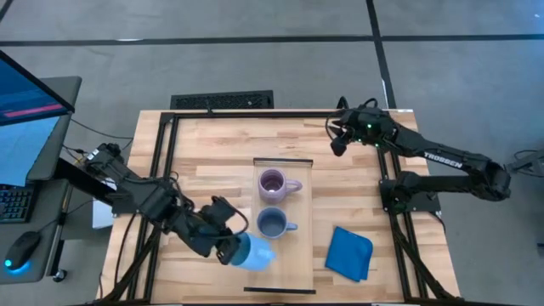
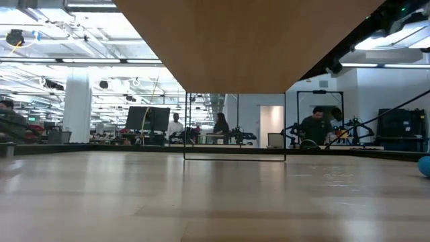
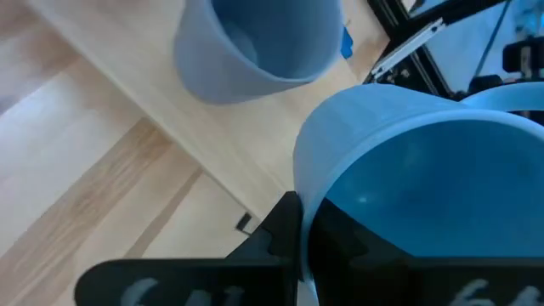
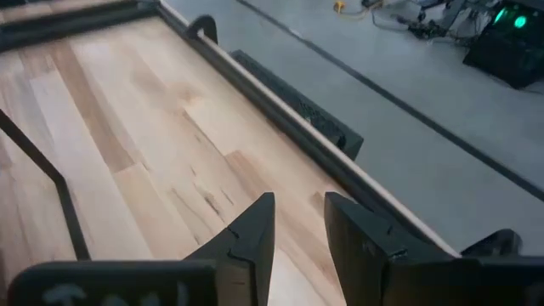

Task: Stack small to large cups/mugs on shelf
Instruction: Put the light blue mug on the shelf

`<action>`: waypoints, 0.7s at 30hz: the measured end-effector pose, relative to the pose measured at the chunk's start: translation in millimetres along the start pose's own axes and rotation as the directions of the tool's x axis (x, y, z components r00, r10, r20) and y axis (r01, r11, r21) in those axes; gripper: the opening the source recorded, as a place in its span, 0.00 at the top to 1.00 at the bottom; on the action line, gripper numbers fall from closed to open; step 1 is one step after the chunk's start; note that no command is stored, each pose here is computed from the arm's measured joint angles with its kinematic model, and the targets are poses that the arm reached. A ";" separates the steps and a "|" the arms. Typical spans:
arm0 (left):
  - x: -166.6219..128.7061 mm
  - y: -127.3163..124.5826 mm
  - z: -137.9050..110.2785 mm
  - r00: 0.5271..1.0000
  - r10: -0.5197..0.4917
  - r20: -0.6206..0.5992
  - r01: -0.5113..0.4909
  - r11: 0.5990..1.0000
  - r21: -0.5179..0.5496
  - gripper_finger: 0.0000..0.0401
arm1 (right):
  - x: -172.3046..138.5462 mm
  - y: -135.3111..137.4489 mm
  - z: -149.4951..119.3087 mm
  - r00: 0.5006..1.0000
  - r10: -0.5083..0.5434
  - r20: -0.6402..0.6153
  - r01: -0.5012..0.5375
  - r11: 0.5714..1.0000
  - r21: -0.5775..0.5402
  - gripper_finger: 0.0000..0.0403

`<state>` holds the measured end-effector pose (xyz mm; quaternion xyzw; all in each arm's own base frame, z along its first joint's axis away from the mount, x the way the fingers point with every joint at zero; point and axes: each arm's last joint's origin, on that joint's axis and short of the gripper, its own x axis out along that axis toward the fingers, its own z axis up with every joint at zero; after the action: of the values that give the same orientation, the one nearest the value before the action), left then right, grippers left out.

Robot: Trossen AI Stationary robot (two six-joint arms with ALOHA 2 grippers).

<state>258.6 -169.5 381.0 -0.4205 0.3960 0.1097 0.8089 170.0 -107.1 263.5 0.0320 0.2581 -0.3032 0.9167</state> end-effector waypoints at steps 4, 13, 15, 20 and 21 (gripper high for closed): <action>6.4 -16.4 4.6 0.999 0.035 -0.023 -0.034 0.999 0.040 1.00 | 12.7 1.6 -4.6 0.998 0.003 -0.055 -0.003 1.000 -0.006 0.69; 8.6 -44.0 11.6 0.974 0.213 -0.080 -0.213 0.977 0.014 1.00 | 22.1 3.0 -6.8 0.997 0.005 -0.079 -0.008 0.999 -0.042 0.69; 13.1 -47.5 12.4 0.964 0.248 -0.094 -0.249 0.969 0.002 1.00 | 19.8 1.4 -5.2 0.998 -0.006 -0.063 0.003 0.999 -0.040 0.69; 30.5 -53.1 14.7 0.941 0.308 -0.143 -0.314 0.949 -0.023 1.00 | 11.8 -3.9 -1.4 0.999 -0.030 -0.022 0.029 0.999 -0.026 0.69; 33.6 -54.4 14.9 0.940 0.307 -0.150 -0.314 0.949 -0.026 1.00 | 9.8 -5.0 -0.7 0.999 -0.034 -0.013 0.034 0.999 -0.023 0.69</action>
<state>316.8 -197.1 393.6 -0.3795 0.5118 0.2152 0.7401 173.6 -116.3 258.6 0.0191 0.2681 -0.3155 0.9101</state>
